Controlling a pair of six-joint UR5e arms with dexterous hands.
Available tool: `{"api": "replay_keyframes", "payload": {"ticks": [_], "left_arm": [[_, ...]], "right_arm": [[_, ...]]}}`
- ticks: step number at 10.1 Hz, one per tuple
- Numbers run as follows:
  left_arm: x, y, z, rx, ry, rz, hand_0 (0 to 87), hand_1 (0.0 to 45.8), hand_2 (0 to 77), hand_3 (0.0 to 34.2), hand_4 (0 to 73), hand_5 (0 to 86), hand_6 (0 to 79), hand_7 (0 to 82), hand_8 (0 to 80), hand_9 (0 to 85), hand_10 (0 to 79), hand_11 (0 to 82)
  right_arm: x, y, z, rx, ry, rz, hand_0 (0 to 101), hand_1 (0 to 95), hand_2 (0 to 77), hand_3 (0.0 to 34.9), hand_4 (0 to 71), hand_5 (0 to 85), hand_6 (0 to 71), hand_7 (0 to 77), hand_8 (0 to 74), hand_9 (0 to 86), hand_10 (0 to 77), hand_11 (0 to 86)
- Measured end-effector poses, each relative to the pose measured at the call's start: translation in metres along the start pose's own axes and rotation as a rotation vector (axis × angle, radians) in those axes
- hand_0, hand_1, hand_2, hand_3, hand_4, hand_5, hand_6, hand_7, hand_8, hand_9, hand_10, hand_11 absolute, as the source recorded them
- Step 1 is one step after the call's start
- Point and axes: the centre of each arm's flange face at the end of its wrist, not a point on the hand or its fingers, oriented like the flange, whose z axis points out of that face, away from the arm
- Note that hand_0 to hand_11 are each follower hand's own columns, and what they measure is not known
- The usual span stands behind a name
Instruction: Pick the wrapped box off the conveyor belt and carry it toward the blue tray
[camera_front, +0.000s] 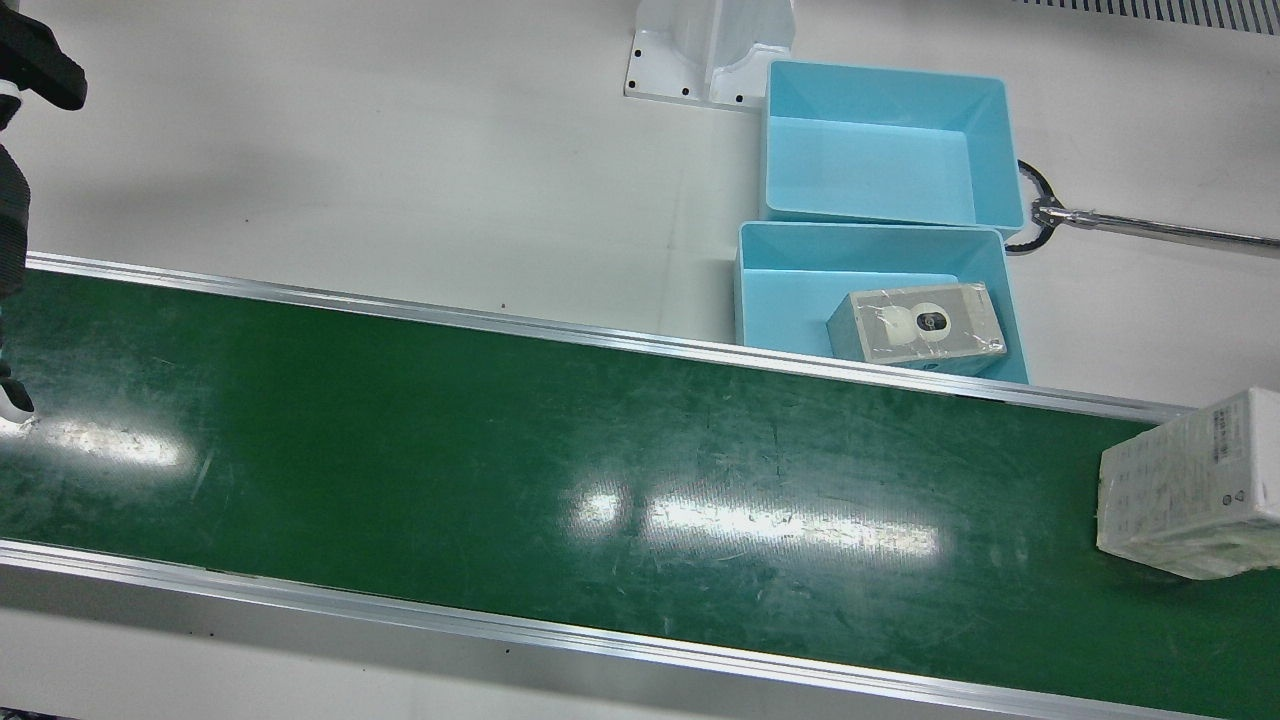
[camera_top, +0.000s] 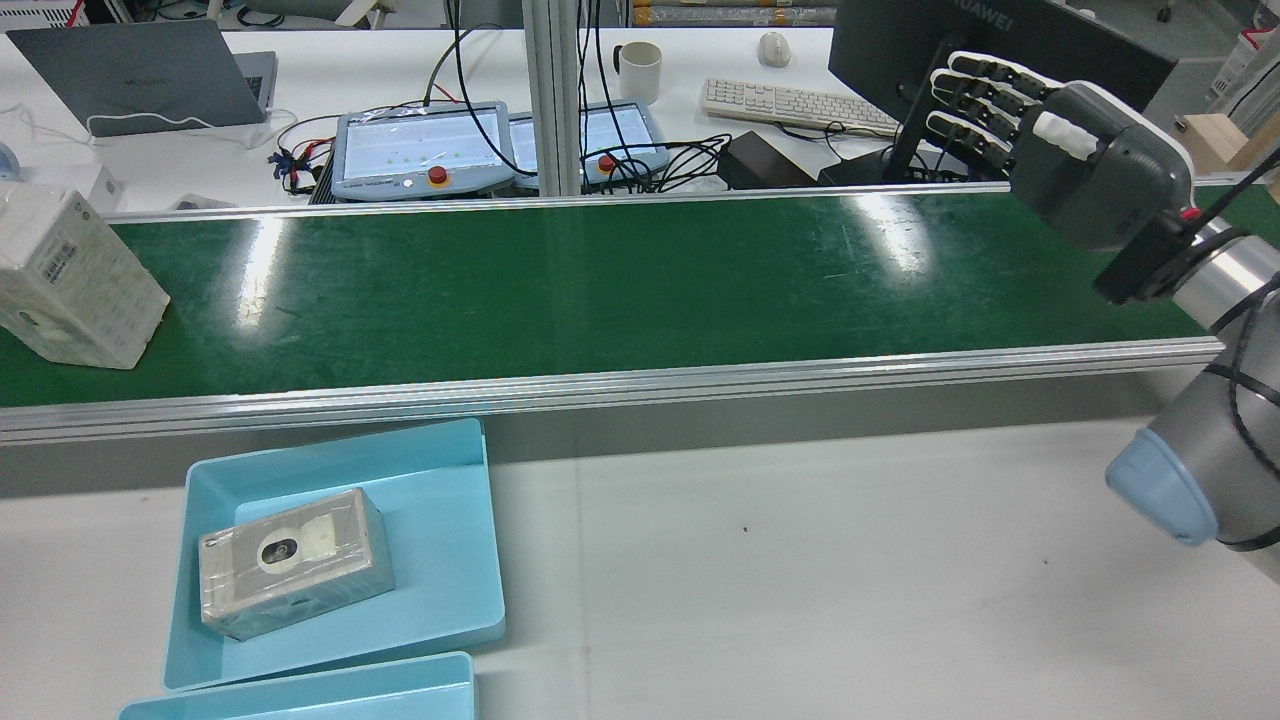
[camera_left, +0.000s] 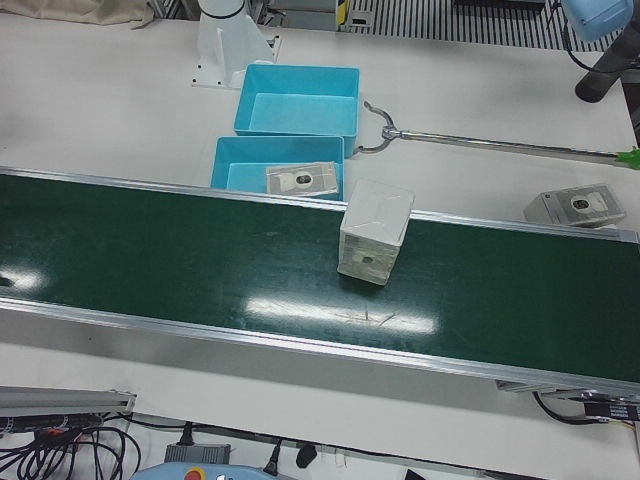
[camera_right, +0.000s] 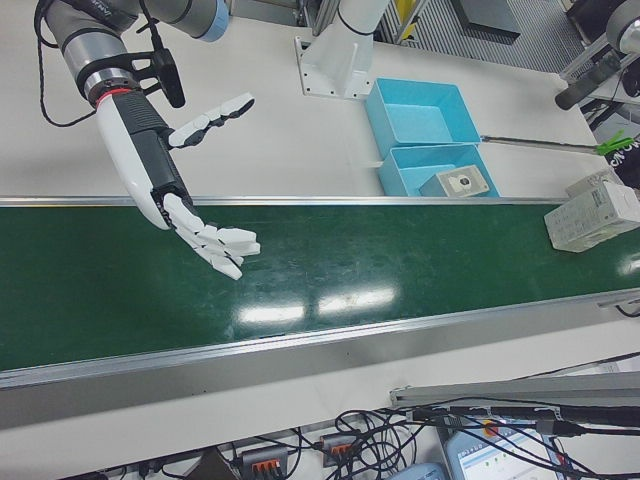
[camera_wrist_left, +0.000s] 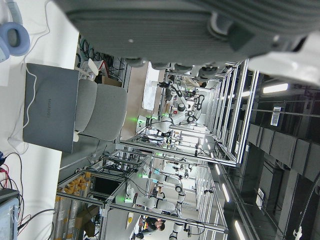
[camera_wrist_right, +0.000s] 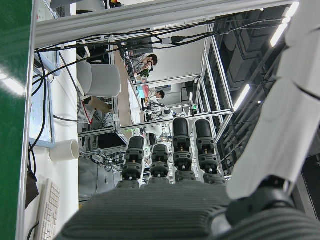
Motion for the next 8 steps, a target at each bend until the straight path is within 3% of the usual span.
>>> {"api": "replay_keyframes", "payload": {"ticks": [8], "left_arm": [[0.0000,0.0000,0.0000,0.000,0.000,0.000,0.0,0.0,0.5,0.0,0.0,1.1,0.0,0.5,0.5,0.0,0.0,0.0]], "right_arm": [[-0.0012,-0.0020,0.0009,0.005,-0.003,-0.001,41,5.4,8.2,2.1,14.7,23.5,7.6,24.0,10.4,13.1,12.5,19.6]]}}
